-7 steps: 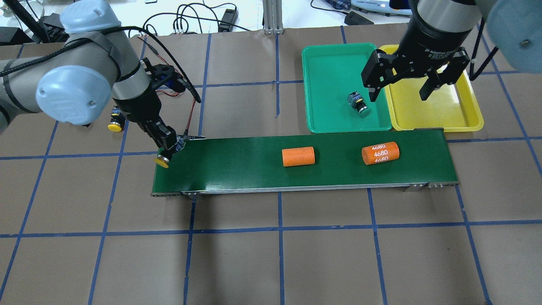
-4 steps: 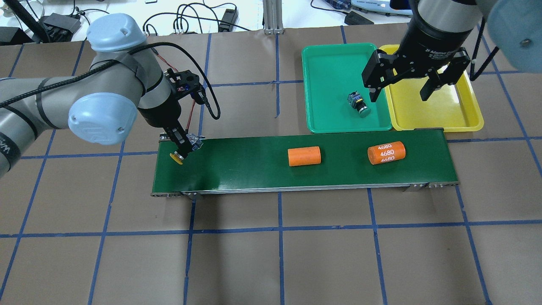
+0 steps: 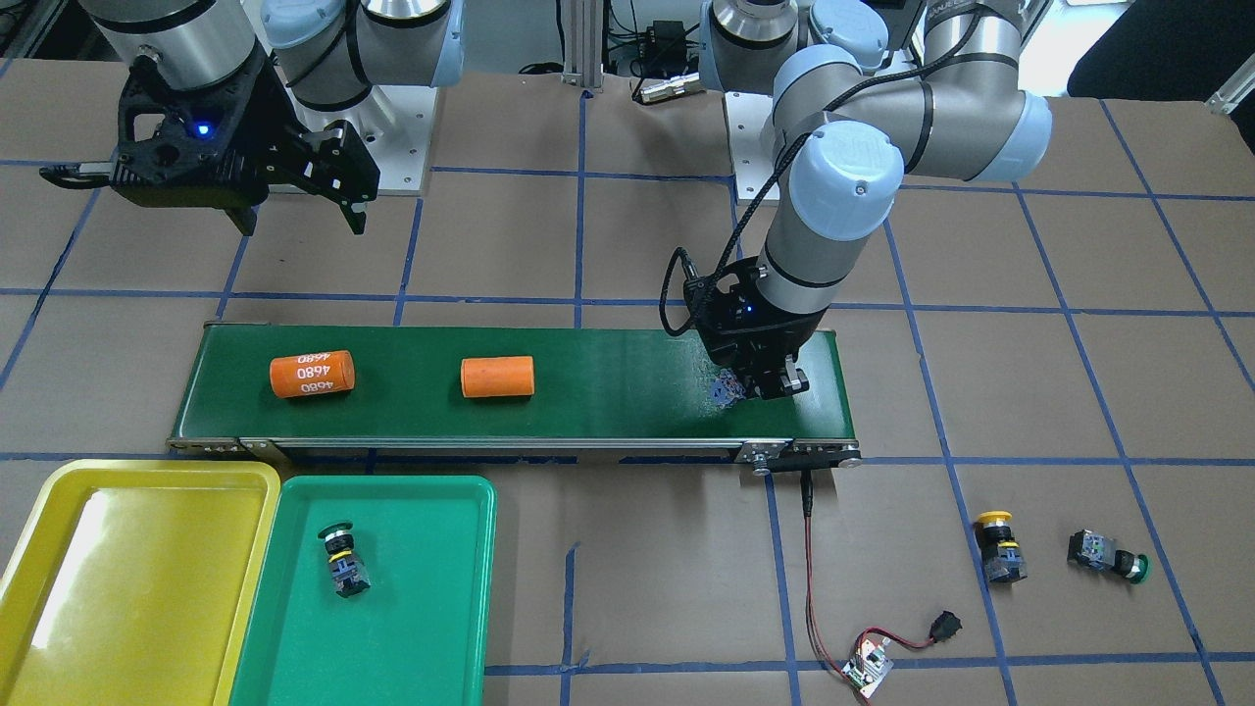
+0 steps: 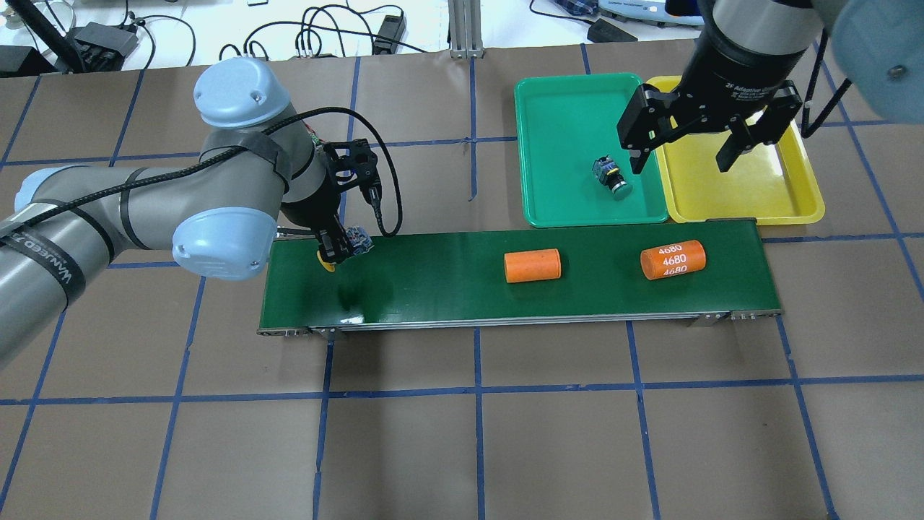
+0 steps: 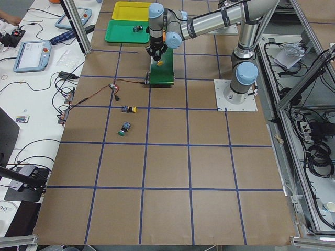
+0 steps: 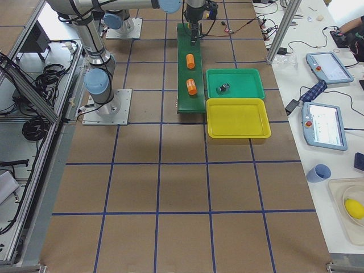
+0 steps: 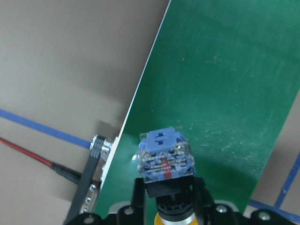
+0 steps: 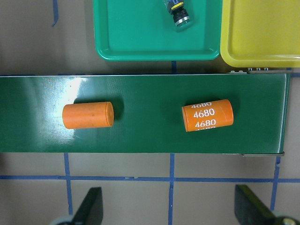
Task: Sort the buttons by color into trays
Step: 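Place the yellow-capped switch on the belt with the left gripper, then open the left gripper and move it back toward the remaining switches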
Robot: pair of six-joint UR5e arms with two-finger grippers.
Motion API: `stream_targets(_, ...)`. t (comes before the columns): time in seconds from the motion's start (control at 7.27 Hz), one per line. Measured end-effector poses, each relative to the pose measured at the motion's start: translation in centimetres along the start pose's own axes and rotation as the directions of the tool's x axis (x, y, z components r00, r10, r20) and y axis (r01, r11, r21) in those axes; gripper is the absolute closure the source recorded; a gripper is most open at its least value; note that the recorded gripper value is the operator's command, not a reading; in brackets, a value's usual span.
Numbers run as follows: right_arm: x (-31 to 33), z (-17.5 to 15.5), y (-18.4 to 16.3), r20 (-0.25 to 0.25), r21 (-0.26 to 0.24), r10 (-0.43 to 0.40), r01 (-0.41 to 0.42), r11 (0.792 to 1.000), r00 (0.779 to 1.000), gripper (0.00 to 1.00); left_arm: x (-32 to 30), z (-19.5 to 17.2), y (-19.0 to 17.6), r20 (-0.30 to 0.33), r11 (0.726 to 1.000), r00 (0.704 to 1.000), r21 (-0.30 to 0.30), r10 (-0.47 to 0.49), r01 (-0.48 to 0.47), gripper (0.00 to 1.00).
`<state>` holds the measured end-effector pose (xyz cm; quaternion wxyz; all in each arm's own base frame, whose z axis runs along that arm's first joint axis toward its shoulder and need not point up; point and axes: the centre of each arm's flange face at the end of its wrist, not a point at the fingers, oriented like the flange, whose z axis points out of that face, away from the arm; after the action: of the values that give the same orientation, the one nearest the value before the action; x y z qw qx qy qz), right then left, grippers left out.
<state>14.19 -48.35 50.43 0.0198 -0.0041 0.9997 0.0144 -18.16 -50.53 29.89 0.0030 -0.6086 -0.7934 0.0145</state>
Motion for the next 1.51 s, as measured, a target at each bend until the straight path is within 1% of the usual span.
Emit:
stream_targets(0.14,0.0,0.0,0.0,0.0,0.0,0.0,0.0,1.0,1.0,0.0,0.3,0.3,-0.4,0.015,0.996,0.996,0.004,0.087,-0.087,1.0)
stream_targets(0.28,0.1,0.0,0.0,0.0,0.0,0.002,-0.002,1.0,1.0,0.0,0.9,0.5,-1.0,0.033,0.988,0.988,0.002,0.153,-0.153,1.0)
stream_targets(0.41,0.1,0.0,0.0,0.0,-0.001,0.003,-0.003,1.0,1.0,0.0,1.9,0.9,-1.7,0.044,0.98,0.979,-0.025,0.2,-0.199,1.0)
stream_targets(0.55,0.1,0.1,0.0,0.0,-0.001,0.003,-0.003,1.0,1.0,0.0,2.8,1.4,-2.3,0.055,0.971,0.971,-0.067,0.233,-0.229,0.01)
stream_targets(0.69,0.2,0.1,0.0,0.0,-0.001,0.003,-0.003,1.0,1.0,0.0,3.4,1.9,-2.7,0.064,0.966,0.966,-0.087,0.249,-0.244,0.0)
stream_targets(0.83,0.1,0.1,0.0,0.0,-0.002,0.003,-0.003,1.0,1.0,0.0,3.9,2.3,-2.7,0.077,0.964,0.963,-0.093,0.257,-0.25,0.0)
stream_targets(1.1,0.1,0.1,-0.1,0.0,-0.002,0.002,-0.002,1.0,1.0,0.0,3.8,1.5,-2.3,0.114,0.967,0.962,-0.092,0.248,-0.238,0.0)
stream_targets(1.24,0.1,0.1,0.0,0.0,-0.002,0.003,-0.003,1.0,1.0,0.0,2.4,0.9,-1.3,0.13,0.978,0.971,-0.088,0.202,-0.191,0.0)
stream_targets(1.38,0.1,0.1,0.0,0.0,-0.002,0.002,-0.002,1.0,1.0,0.0,-0.3,0.5,0.4,0.142,0.992,0.984,-0.075,0.111,-0.101,0.0)
stream_targets(1.51,0.1,0.1,0.0,0.001,-0.002,0.001,-0.001,1.0,1.0,0.0,-4.3,-0.5,2.5,0.163,0.999,0.987,-0.053,-0.002,0.011,0.0)
